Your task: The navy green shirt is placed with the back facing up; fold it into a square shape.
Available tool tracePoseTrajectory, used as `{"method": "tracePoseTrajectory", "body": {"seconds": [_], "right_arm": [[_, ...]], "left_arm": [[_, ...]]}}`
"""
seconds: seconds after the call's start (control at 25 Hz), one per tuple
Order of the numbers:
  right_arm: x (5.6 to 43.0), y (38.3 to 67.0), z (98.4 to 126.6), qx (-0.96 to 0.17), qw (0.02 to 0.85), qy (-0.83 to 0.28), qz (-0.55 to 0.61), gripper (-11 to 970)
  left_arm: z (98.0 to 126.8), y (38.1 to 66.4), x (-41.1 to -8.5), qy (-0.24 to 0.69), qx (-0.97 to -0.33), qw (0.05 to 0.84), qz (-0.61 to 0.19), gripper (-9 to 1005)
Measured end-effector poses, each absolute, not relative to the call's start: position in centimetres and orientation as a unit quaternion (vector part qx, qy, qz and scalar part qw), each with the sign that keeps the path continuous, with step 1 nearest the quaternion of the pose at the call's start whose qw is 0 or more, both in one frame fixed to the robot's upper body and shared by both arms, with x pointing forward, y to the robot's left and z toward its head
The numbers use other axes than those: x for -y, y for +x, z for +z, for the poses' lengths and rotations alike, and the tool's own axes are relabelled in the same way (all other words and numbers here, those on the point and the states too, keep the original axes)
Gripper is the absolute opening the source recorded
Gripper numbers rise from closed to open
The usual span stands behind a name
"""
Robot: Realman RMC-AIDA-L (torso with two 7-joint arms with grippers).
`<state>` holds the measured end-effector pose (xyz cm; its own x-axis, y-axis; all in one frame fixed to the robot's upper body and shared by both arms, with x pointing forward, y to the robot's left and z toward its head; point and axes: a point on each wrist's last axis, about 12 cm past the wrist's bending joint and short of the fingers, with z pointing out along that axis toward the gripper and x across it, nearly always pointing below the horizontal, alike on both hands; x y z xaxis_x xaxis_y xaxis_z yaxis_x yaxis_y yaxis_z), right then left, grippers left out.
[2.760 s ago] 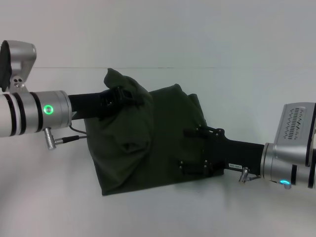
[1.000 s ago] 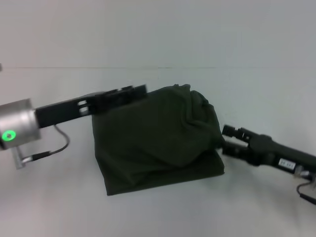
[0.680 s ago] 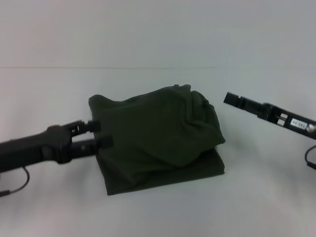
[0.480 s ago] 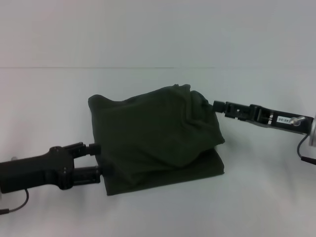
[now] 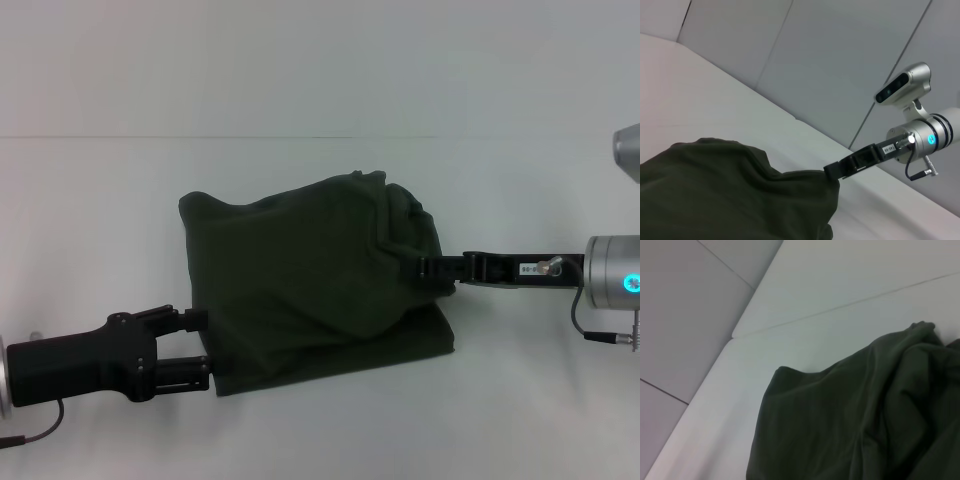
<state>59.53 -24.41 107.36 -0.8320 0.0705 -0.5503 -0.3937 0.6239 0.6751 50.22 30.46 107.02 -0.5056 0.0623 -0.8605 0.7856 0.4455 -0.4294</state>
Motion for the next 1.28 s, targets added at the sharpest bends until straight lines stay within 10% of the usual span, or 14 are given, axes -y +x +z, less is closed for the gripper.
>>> {"method": "tracePoseTrajectory", "body": {"seconds": [1.28], "right_arm": [[26.4, 57.2, 106.7, -0.828, 0.302, -0.063, 0.468, 15]], "left_arm": [[106.5, 50.4, -30.0, 0.278, -0.752, 0.406, -0.439, 891]]}}
